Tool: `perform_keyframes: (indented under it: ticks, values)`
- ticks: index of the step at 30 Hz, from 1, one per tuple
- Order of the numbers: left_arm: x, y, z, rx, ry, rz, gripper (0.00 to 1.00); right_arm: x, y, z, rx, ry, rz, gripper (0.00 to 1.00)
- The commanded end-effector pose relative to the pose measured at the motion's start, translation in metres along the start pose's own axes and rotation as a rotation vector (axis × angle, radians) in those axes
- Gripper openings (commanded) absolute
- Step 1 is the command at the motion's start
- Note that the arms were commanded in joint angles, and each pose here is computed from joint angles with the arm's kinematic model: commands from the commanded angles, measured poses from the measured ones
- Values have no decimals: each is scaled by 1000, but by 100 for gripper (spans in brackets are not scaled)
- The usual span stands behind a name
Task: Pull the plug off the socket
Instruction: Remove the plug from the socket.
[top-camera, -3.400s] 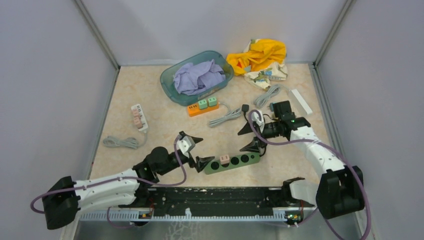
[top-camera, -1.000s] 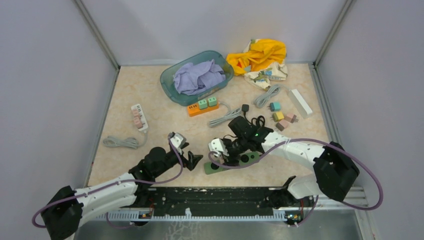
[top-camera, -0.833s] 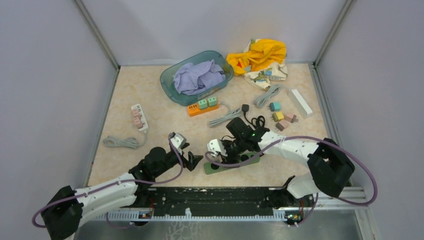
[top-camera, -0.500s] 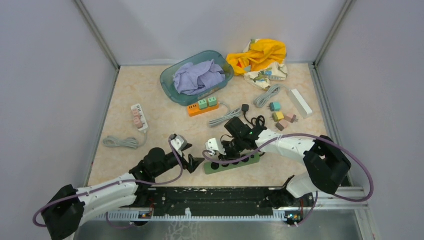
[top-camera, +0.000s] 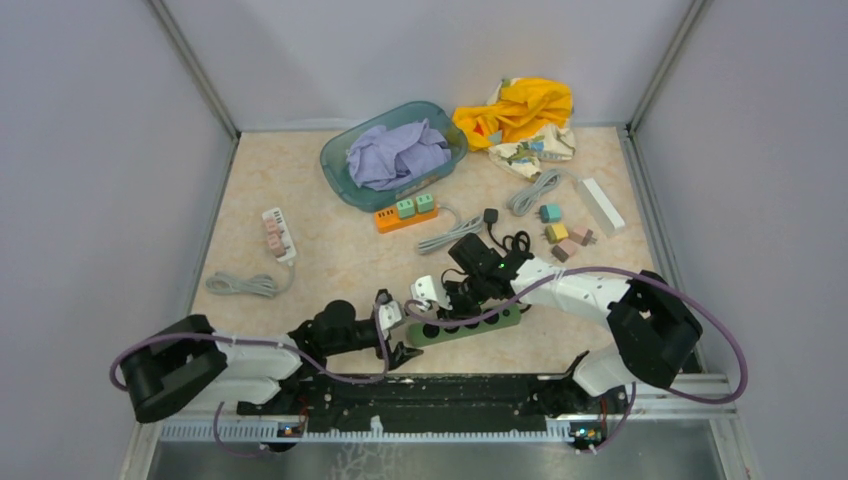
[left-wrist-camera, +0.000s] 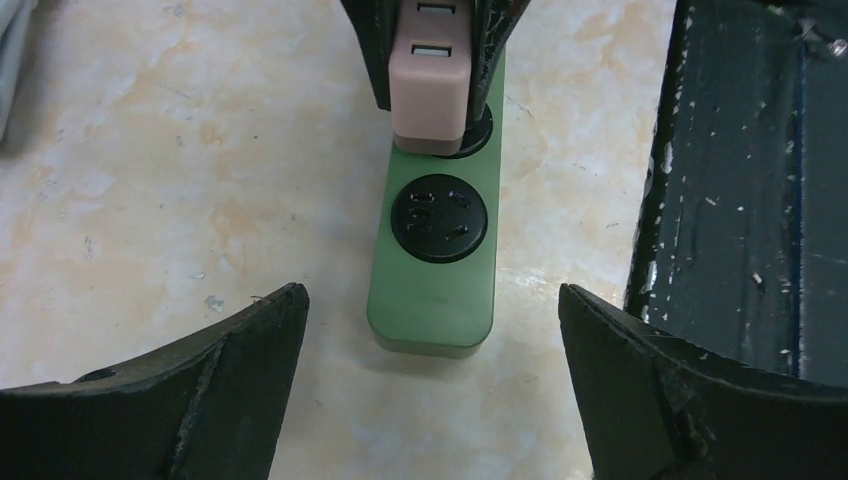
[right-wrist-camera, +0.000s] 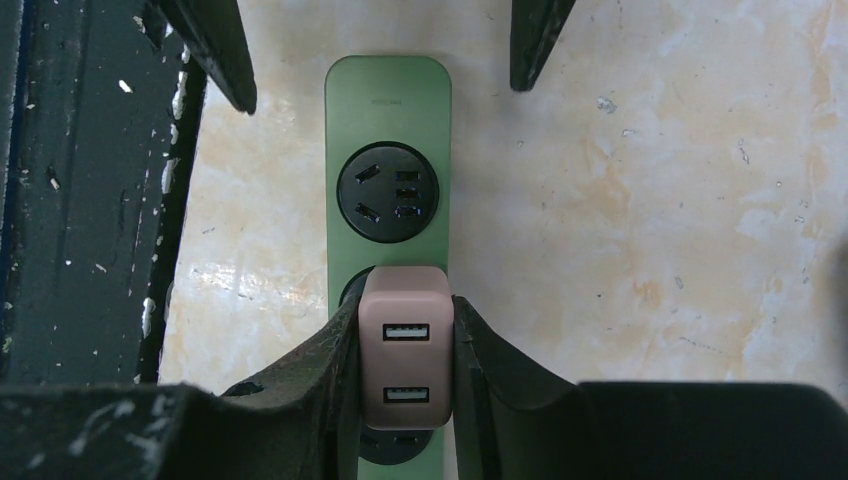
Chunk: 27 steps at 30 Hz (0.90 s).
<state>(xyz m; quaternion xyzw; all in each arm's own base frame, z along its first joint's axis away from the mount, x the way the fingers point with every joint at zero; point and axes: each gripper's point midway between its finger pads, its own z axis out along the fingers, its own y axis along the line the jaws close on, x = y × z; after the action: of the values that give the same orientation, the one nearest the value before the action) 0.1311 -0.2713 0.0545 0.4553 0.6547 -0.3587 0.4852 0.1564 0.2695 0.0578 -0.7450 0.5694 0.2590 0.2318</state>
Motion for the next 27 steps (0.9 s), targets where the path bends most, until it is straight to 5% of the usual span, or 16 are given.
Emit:
perform_keyframes:
  ticks: [1,9,13,19,23,27]
  values:
    - [-20,-1,21,32,-49,121,100,-24,-14,-8,44,-40,-55,0]
    - [-6,-1,44,54,13,116,88,-25,-14,-8,41,-45,-54,0]
    - [2,-4,50,74,39,87,66,-25,-14,-9,41,-45,-54,0]
    - [9,-9,53,92,47,56,62,-27,-13,-8,37,-51,-50,0]
    - [13,-9,54,94,63,57,33,-28,-13,-9,34,-58,-46,0]
    - [19,-8,54,89,88,50,14,-29,-13,-10,31,-61,-41,0]
